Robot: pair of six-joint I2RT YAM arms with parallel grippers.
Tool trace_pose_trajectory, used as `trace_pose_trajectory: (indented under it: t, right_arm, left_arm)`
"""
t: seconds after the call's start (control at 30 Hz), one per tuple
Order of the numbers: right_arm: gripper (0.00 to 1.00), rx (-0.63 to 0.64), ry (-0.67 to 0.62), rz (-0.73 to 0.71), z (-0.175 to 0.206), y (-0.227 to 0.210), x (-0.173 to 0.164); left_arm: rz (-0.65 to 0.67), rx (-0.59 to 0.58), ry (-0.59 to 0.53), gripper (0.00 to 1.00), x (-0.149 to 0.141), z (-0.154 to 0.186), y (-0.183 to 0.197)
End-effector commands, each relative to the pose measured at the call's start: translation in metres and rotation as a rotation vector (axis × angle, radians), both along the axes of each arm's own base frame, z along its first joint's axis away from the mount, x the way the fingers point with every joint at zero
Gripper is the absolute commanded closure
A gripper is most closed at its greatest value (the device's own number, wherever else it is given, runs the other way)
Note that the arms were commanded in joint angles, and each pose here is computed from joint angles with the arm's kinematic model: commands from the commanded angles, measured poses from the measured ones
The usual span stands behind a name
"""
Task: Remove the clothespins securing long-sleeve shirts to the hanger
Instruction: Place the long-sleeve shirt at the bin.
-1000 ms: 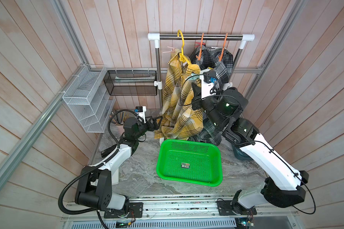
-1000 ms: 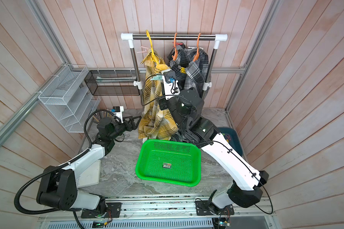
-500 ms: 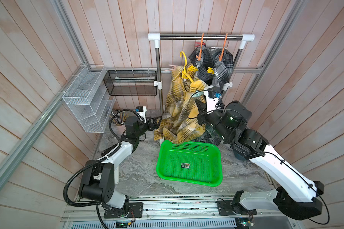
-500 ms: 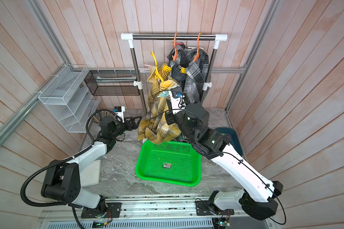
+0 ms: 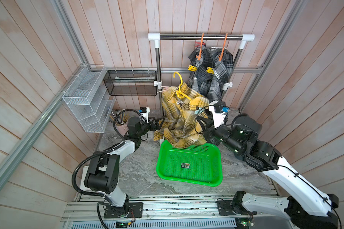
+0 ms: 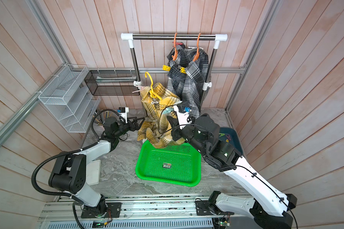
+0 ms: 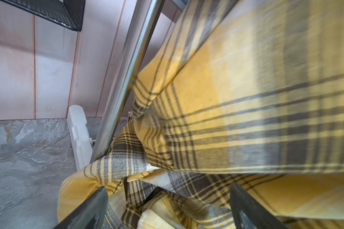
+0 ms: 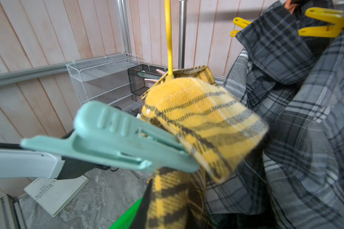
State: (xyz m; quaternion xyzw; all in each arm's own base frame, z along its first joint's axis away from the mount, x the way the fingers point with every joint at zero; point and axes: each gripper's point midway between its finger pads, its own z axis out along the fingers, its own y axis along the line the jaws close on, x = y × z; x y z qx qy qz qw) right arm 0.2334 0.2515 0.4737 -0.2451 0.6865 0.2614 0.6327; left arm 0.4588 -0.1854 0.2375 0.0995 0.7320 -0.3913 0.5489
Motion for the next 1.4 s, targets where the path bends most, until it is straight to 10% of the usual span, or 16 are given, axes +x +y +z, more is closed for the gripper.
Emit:
trace_pose_trajectory:
  t: [0.0, 0.4, 0.63, 1.37]
  right_arm:
    - [1.0, 0.09, -0.037, 0.106, 0.025, 0.0, -0.024]
    - [1.0, 0.15, -0.087, 0.241, 0.049, 0.012, -0.044]
    - [1.0, 0.194, -0.165, 0.252, 0.076, 0.028, -0.034]
    - [1.0, 0.34, -0.349, 0.194, 0.186, 0.051, 0.038]
  left_arm:
    - [-0.023, 0.016, -0.03, 0.03, 0.006, -0.006, -0.003]
    - [-0.057, 0.018, -0.12, 0.12, 0.039, 0.023, -0.014]
    - [-0.125, -0.016, -0.195, 0.92, 0.028, 0.063, -0.022]
    - [-0.257, -0.108, -0.532, 0.99, -0.083, 0.247, -0.053]
